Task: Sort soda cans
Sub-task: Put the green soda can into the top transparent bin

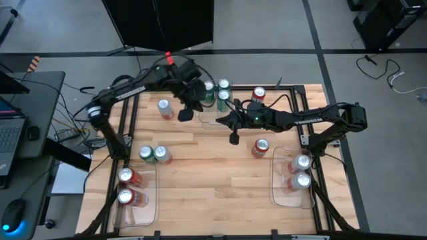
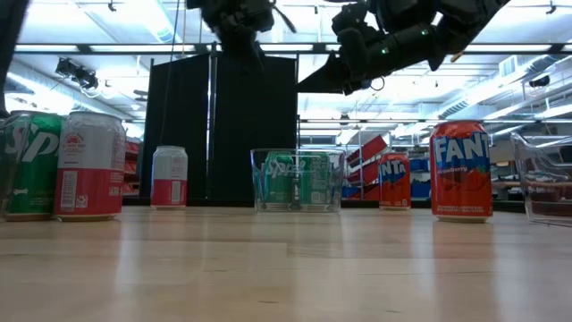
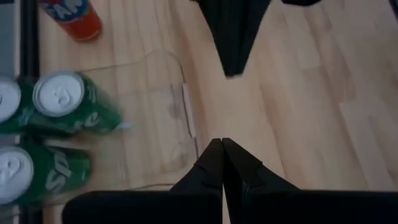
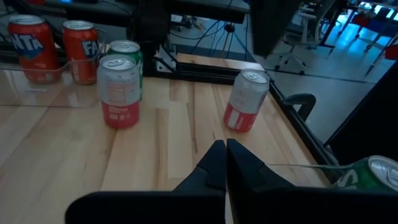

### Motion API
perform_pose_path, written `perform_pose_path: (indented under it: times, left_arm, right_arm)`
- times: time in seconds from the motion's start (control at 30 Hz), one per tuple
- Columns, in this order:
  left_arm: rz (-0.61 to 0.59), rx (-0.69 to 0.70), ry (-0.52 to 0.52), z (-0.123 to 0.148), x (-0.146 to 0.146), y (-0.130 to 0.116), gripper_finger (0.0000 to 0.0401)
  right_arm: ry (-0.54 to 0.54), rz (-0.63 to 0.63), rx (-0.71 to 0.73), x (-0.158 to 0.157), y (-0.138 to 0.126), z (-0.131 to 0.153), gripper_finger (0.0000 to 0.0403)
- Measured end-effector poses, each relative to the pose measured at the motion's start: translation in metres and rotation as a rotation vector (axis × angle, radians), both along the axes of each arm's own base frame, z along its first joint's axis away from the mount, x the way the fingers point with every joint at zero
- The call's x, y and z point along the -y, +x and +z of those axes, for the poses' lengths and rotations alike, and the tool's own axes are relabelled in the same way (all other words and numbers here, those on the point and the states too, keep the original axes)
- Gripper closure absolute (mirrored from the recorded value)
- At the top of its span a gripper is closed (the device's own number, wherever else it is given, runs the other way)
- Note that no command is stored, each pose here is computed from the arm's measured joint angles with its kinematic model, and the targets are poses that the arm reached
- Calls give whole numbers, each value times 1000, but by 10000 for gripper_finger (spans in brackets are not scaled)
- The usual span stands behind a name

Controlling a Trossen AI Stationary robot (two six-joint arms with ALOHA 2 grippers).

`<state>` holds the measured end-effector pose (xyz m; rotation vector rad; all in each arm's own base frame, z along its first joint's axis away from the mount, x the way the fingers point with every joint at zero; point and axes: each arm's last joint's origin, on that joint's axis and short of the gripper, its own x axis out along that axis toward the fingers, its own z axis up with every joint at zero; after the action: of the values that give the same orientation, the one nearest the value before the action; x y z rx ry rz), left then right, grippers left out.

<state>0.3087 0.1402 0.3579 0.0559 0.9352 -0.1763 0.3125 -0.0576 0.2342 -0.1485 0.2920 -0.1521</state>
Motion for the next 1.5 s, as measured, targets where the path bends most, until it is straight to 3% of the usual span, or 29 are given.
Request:
perform_pose_path:
  times: [0.27, 0.5, 0.63, 0.77, 1.07, 1.3, 1.4, 1.5]
  left_arm:
    - [243, -33, 18, -8, 29, -69, 401]
    - [544, -137, -58, -15, 52, -123, 401]
    - [702, -181, -125, -22, 61, -143, 401]
    - [741, -264, -179, -29, 69, -153, 401]
    - [583, -382, -190, -32, 111, -149, 401]
    - [824, -570, -350, -35, 129, -159, 401]
    - [872, -594, -418, -35, 134, -159, 396]
    - [855, -580, -416, -35, 135, -156, 388]
  right_arm:
    - [19, 13, 14, -7, 0, -2, 403]
    - [22, 48, 26, -18, 3, -2, 403]
    - [22, 64, 31, -23, 4, -2, 403]
    - [37, 68, 45, -26, 5, -1, 403]
    - [38, 69, 45, -26, 5, -1, 402]
    - [57, 64, 48, -26, 5, -1, 402]
    - [60, 63, 48, -26, 5, -1, 399]
    - [60, 63, 48, -26, 5, -1, 399]
